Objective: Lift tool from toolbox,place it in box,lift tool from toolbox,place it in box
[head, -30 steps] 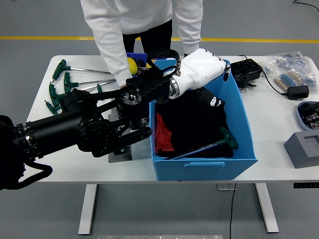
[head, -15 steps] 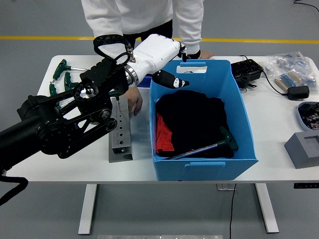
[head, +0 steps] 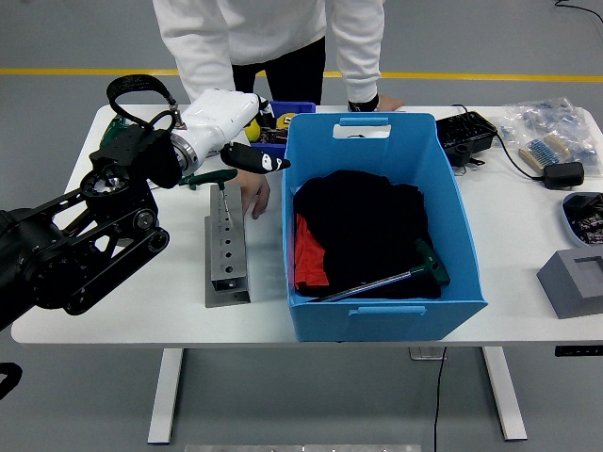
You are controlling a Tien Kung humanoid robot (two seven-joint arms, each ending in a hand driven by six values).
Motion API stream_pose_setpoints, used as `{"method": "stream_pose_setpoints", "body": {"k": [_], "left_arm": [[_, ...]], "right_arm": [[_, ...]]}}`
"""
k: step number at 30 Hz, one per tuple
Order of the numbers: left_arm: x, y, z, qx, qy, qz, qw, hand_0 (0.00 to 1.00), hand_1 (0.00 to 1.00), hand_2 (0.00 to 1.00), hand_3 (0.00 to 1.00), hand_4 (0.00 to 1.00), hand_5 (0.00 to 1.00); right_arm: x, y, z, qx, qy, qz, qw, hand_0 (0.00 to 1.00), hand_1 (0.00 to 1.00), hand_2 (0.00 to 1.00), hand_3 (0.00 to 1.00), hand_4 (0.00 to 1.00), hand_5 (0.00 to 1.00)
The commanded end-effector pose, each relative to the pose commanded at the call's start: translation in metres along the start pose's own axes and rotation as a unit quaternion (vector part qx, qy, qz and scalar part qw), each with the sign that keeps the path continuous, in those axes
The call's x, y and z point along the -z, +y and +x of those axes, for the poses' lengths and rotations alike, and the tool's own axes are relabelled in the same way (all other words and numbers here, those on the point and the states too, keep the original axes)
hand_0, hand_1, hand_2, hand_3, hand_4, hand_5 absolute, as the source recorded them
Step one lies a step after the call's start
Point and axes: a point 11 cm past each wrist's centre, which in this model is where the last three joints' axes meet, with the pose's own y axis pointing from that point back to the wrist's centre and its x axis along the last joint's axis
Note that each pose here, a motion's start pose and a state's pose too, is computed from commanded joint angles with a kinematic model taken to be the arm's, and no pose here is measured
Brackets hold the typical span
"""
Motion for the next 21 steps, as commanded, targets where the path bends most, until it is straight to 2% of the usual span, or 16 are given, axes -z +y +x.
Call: {"method": "stream_pose_setpoints", "body": {"k": [9,15,21], "left_arm": [[0.018,0.000,-0.020,0.057,-0.039,0.049,0.996,0.627,0.608,0.646,0.760,0.961,0.788],[0.026,-0.003,-0.030,0.076,-0.056,0.061,0.994,0.658,0.624,0.656,0.750,0.966,0.799],[0.027,-0.004,-0.040,0.096,-0.077,0.061,0.990,0.672,0.631,0.657,0.731,0.970,0.806]], "right_arm": [[0.000,0.000,-0.001,0.000,-0.002,-0.001,1.000,0.697,0.666,0.739,0.608,0.864,0.774],[0.000,0.000,-0.001,0.001,-0.003,-0.001,1.000,0.696,0.665,0.739,0.608,0.864,0.773],[0.000,0.000,-0.001,0.001,-0.004,-0.001,1.000,0.697,0.665,0.738,0.607,0.863,0.774]]}}
